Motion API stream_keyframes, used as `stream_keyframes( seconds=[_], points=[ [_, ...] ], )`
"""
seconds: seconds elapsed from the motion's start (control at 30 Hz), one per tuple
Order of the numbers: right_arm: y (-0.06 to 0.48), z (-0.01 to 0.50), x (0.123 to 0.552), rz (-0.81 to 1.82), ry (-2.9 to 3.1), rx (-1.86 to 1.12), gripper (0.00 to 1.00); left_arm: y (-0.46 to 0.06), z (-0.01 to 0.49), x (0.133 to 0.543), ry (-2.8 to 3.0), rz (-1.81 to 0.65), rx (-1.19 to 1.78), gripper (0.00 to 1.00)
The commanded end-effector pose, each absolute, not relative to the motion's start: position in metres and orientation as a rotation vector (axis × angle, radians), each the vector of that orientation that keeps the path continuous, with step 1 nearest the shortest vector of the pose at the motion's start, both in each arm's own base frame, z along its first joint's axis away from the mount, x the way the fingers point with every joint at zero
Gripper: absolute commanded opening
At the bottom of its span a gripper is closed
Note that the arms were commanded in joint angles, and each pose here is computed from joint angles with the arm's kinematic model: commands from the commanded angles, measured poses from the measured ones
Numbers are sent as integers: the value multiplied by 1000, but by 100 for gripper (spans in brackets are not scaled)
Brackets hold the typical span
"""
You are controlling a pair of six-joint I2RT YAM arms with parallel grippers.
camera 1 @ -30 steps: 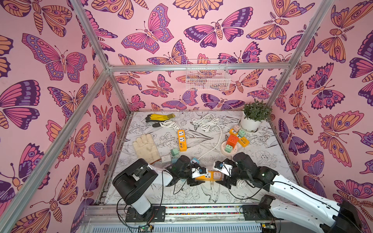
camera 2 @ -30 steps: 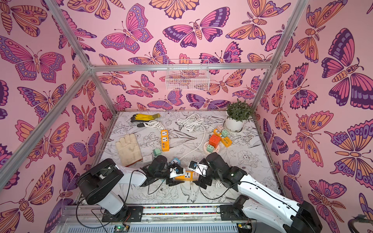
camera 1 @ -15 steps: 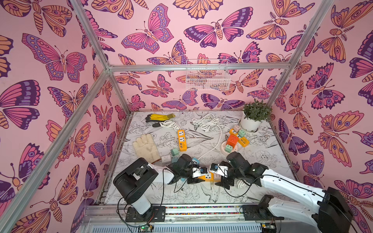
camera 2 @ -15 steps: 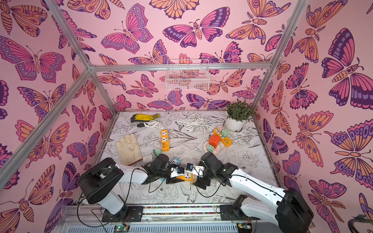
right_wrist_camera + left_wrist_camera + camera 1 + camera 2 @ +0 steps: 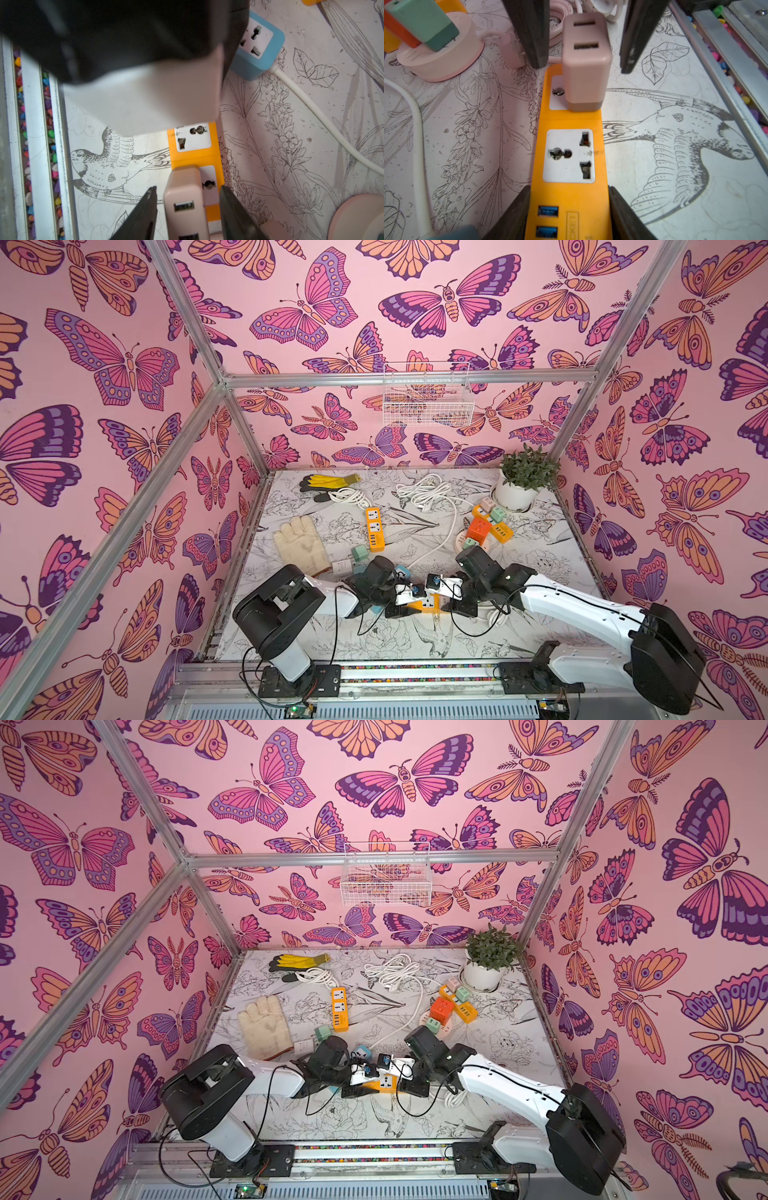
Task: Pull the plug off the socket
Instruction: Remove the plug from the socket.
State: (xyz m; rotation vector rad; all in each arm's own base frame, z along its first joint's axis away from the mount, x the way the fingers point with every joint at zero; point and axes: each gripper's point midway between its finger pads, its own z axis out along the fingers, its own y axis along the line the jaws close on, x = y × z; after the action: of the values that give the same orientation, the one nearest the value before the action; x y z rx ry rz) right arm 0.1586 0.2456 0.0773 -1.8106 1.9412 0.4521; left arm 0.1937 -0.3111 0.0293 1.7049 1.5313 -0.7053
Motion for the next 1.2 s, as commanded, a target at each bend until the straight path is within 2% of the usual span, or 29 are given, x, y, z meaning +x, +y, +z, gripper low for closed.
stream_keyframes(
  seconds=[0.0,0.3,0.73,1.0,1.17],
  points=[
    [241,74,153,457,1967,-1840,48,-298,8,191,1612,-665,1752,48],
    [236,77,160,463,1974,-1754,48,-286,9,198,1637,-614,1720,49],
    [248,81,152,551,1891,-1834,45,-285,12,197,1642,-647,1705,49],
    [243,81,163,510,1905,-1795,29,-284,11,197,1648,-650,1706,48],
    [236,92,179,633,1997,-1684,27,-285,11,197,1648,-655,1707,48]
  ],
)
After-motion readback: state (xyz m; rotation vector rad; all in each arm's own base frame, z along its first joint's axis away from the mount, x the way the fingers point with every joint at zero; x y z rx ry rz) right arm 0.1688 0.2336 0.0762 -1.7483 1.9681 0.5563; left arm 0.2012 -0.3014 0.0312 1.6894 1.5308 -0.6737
